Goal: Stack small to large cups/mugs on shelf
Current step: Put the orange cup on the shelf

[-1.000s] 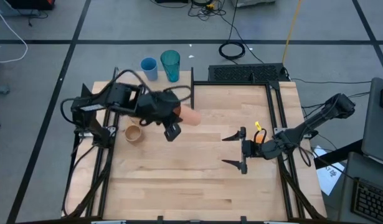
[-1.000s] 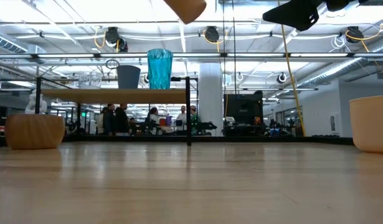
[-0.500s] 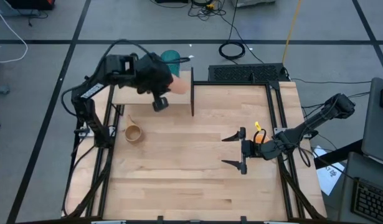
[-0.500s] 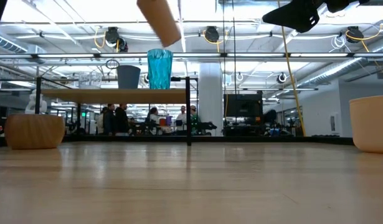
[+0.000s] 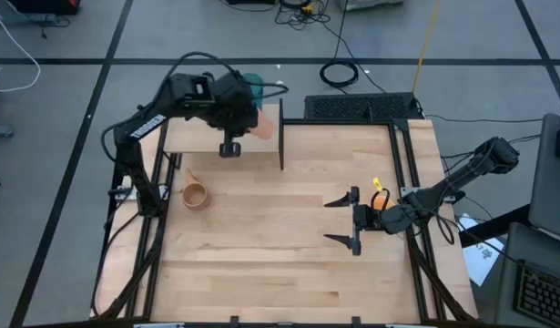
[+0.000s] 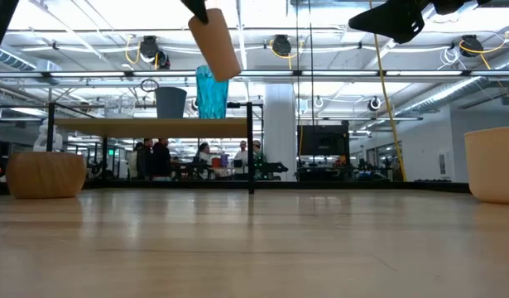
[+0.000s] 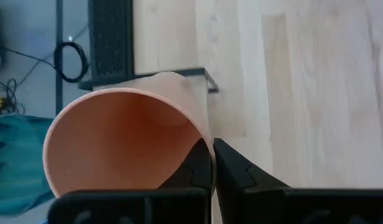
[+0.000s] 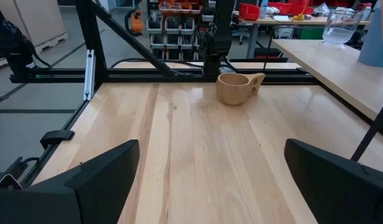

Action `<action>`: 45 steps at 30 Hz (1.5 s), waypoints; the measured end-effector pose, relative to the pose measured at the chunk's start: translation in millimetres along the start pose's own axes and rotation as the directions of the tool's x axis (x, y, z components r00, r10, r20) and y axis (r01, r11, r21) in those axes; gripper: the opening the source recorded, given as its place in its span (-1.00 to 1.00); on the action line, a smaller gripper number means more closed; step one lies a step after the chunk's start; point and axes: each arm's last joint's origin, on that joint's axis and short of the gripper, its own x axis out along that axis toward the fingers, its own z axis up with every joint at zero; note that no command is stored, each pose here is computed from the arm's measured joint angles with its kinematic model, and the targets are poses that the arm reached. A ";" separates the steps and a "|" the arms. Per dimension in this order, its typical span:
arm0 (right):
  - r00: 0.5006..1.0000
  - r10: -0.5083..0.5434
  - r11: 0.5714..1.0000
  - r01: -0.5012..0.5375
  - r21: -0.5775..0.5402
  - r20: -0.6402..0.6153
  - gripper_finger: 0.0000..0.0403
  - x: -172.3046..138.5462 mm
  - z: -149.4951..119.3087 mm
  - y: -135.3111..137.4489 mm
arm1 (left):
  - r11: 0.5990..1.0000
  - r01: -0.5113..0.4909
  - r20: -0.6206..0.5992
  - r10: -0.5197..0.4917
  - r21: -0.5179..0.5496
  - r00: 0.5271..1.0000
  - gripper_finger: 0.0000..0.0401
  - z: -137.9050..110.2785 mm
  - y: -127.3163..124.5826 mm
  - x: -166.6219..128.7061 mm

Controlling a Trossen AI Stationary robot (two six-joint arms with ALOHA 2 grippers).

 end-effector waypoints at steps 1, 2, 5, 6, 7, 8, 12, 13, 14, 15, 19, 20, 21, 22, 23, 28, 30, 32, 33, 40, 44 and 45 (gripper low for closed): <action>1.000 0.000 1.000 0.000 0.000 0.000 0.94 0.0 0.0 0.0 | 1.000 -0.001 -0.019 0.001 0.007 1.000 -0.99 -0.3 -0.1 4.6; 1.000 0.000 1.000 0.000 0.000 0.000 0.94 0.0 0.0 0.0 | 1.000 -0.008 -0.044 0.009 0.015 0.999 -0.99 -1.0 0.0 9.6; 1.000 0.004 1.000 -0.004 0.000 -0.001 0.94 -0.1 -0.1 0.2 | 0.999 -0.027 -0.116 0.032 0.045 0.993 -0.98 -4.0 0.1 23.1; 1.000 0.004 1.000 -0.004 -0.001 -0.001 0.94 -0.1 -0.1 0.2 | 0.999 -0.023 -0.131 0.029 0.048 0.991 -0.97 -5.1 -0.1 26.3; 1.000 0.004 1.000 -0.004 -0.001 0.000 0.94 -0.1 0.0 0.2 | 0.999 -0.020 -0.144 0.026 0.047 0.989 -0.97 -6.3 0.5 29.3; 1.000 0.004 1.000 -0.004 -0.001 -0.001 0.94 -0.1 0.0 0.2 | 0.999 -0.016 -0.153 0.023 0.047 0.988 -0.97 -7.1 0.8 31.9; 1.000 0.004 1.000 -0.004 -0.008 0.000 0.94 -0.1 0.1 0.3 | 0.998 0.002 -0.195 0.009 0.058 0.981 -0.98 -11.5 2.3 42.1; 1.000 0.005 1.000 -0.005 -0.008 0.002 0.94 -0.1 0.2 0.3 | 0.998 0.005 -0.203 0.007 0.055 0.979 -0.98 -12.6 3.1 44.2; 1.000 0.005 1.000 -0.005 -0.007 0.004 0.94 -0.1 0.5 0.3 | 0.999 0.006 -0.211 0.005 0.051 0.978 -0.97 -13.7 4.2 45.8; 1.000 0.006 1.000 -0.005 -0.007 0.006 0.94 -0.1 0.7 0.4 | 0.999 0.007 -0.217 0.004 0.048 0.976 -0.96 -14.7 5.0 47.3; 1.000 0.006 1.000 -0.006 -0.007 0.006 0.94 -0.1 0.7 0.4 | 1.000 0.006 -0.240 0.001 0.029 0.971 -0.98 -19.9 11.4 52.0; 1.000 0.006 1.000 -0.006 -0.007 0.007 0.94 -0.1 0.7 0.4 | 1.000 0.005 -0.245 0.001 0.024 0.969 -0.98 -21.1 12.7 53.0; 1.000 0.006 1.000 -0.006 -0.006 0.007 0.94 -0.1 0.8 0.4 | 1.000 0.004 -0.250 0.001 0.021 0.968 -0.98 -22.1 13.8 54.0; 1.000 0.006 1.000 -0.006 -0.006 0.008 0.94 -0.1 0.9 0.4 | 1.000 0.004 -0.254 0.000 0.018 0.967 -0.97 -22.9 14.6 54.8; 1.000 0.006 1.000 -0.006 -0.005 0.009 0.94 -0.1 1.0 0.4 | 1.000 0.004 -0.256 0.000 0.014 0.967 -0.95 -23.6 15.5 55.3; 1.000 0.007 1.000 -0.007 -0.004 0.009 0.94 -0.2 1.0 0.6 | 1.000 0.002 -0.253 0.003 0.017 0.967 -0.92 -24.0 17.0 55.4; 1.000 0.007 1.000 -0.007 -0.005 0.009 0.94 -0.2 1.0 0.6 | 1.000 0.006 -0.253 0.000 0.021 0.968 -0.96 -23.9 16.9 55.5; 1.000 0.008 1.000 -0.008 -0.005 0.010 0.94 -0.2 1.1 0.6 | 0.999 0.029 -0.242 -0.021 0.030 0.970 -0.98 -23.6 16.3 55.6; 1.000 0.008 1.000 -0.008 -0.004 0.012 0.94 -0.2 1.3 0.6 | 0.999 0.037 -0.238 -0.028 0.034 0.971 -0.98 -23.5 16.1 55.6; 1.000 0.012 1.000 -0.012 -0.003 0.013 0.94 -0.2 1.5 0.8 | 0.999 0.039 -0.251 -0.029 0.036 0.967 -0.90 -23.4 19.3 61.6; 1.000 0.012 1.000 -0.012 -0.002 0.015 0.94 -0.2 1.7 0.8 | 0.998 0.031 -0.256 -0.016 0.054 0.967 -0.96 -21.4 21.9 67.9; 1.000 0.012 1.000 -0.012 -0.002 0.015 0.94 -0.2 1.7 0.8 | 0.998 0.022 -0.258 -0.007 0.055 0.966 -0.97 -21.4 22.7 68.4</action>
